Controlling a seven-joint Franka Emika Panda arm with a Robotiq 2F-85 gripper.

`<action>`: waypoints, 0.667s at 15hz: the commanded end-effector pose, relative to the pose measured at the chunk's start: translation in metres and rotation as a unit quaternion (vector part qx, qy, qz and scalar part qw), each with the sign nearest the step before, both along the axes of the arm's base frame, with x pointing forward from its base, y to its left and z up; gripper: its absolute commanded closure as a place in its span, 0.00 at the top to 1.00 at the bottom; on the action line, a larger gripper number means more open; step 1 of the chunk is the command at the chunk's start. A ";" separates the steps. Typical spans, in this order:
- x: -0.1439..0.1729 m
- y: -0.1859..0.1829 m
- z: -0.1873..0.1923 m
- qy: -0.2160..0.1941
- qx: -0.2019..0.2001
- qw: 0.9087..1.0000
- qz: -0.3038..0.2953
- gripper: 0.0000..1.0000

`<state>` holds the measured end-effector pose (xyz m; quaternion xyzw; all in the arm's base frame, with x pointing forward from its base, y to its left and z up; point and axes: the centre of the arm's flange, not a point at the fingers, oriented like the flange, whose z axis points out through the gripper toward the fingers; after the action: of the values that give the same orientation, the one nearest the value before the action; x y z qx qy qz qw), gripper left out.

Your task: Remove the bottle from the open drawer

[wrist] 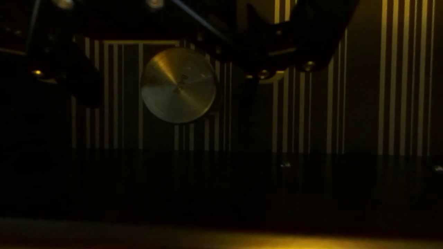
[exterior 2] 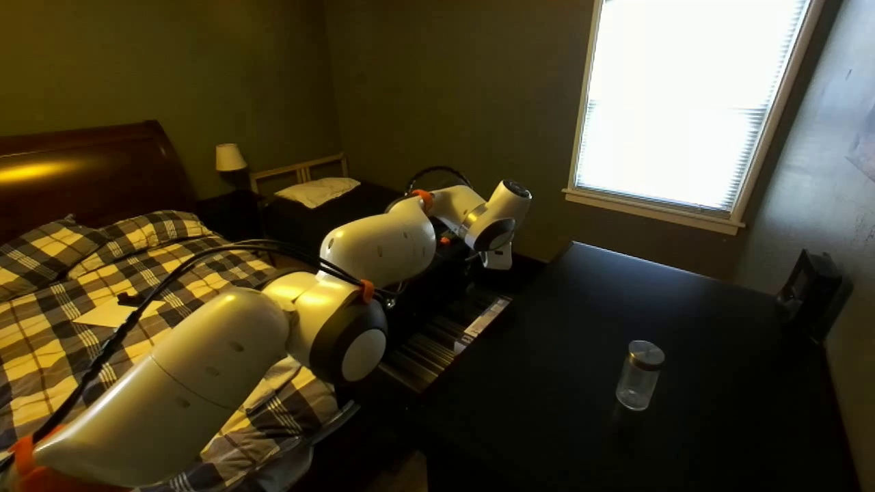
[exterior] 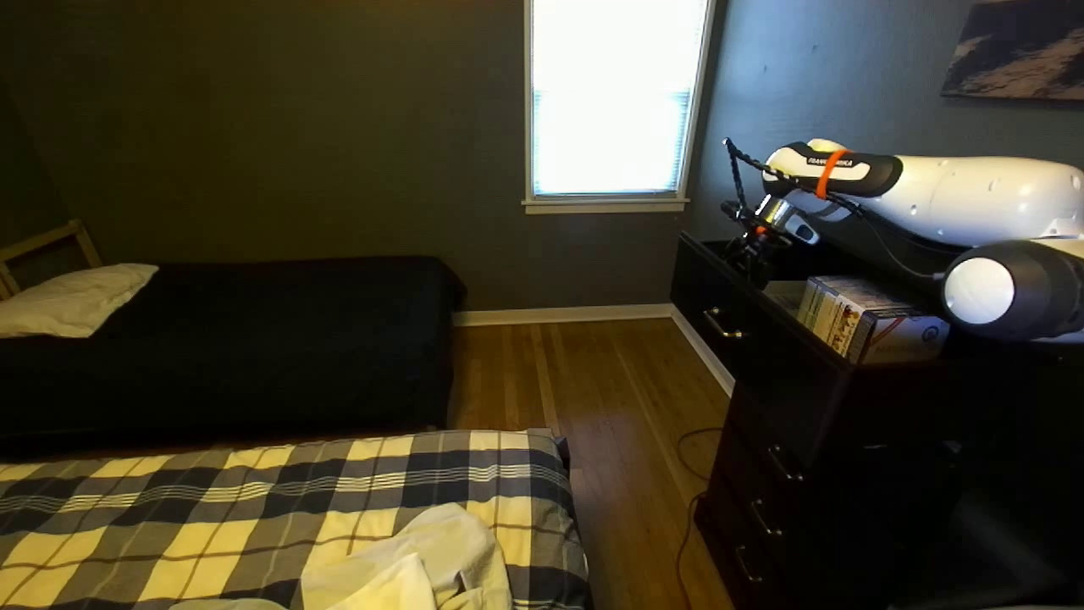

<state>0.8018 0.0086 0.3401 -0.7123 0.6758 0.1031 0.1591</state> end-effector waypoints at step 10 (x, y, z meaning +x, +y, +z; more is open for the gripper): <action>0.006 -0.001 0.032 0.018 -0.016 1.000 -0.018 0.25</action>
<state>0.8023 0.0081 0.3410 -0.7067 0.6825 0.1029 0.1552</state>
